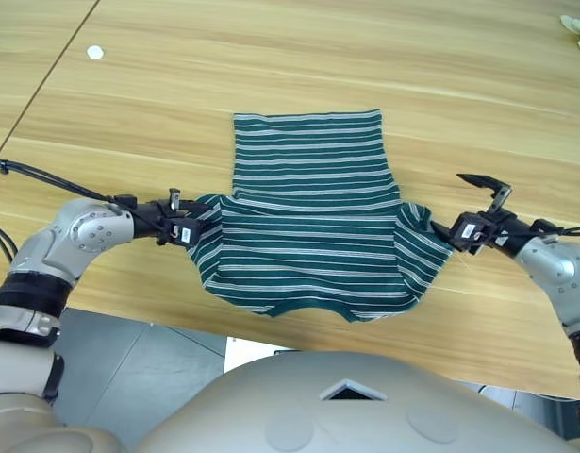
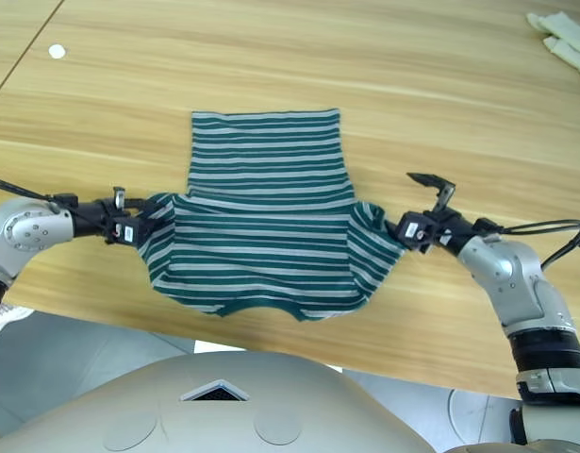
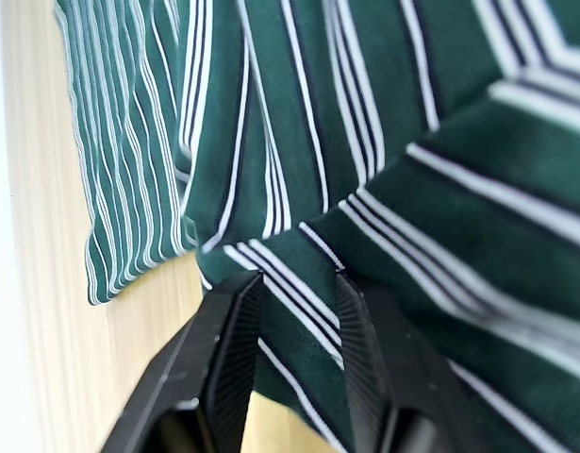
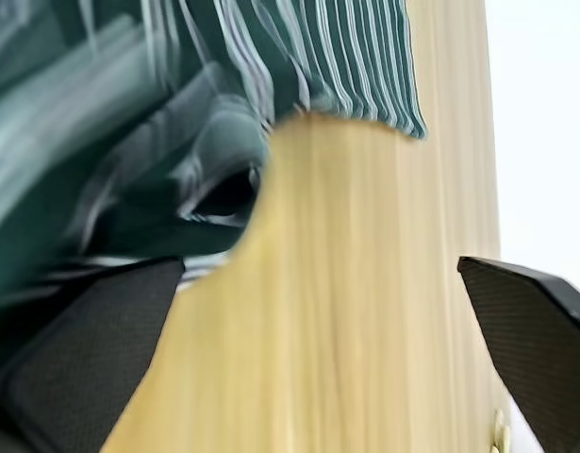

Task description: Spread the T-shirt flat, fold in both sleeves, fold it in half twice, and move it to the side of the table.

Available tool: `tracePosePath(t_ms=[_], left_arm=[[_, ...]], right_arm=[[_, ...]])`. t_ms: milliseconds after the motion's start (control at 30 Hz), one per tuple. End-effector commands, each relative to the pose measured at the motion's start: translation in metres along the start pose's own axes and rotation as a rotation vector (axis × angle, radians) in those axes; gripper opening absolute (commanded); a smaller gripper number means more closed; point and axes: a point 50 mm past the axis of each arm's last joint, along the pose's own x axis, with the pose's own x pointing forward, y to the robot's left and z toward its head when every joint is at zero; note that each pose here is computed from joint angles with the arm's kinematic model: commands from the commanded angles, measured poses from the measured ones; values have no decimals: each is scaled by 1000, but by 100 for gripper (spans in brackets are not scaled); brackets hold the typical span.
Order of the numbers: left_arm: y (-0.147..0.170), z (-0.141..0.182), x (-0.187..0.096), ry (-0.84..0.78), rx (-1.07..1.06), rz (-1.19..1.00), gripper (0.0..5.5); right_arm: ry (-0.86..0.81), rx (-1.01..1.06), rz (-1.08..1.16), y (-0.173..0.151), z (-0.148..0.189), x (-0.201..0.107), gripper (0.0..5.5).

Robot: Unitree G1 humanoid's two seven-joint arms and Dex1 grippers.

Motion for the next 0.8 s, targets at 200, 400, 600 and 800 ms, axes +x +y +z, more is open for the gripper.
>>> tracePosePath(t_ms=[200,400,600,800], left_arm=[[7,13,8,-109,-12,77,145],[5,6,-20,-46,-51,-11,145],[5,-11,-41,102,-35,-37,145],[-10,-12,-58,112,-79,-61,211]], right_arm=[[-79,20,-109,-22,13,-1,537],[-79,19,-108,-22,13,-3,537],[-87,18,-97,-20,15,-3,537],[-88,19,-86,-18,15,-6,540]])
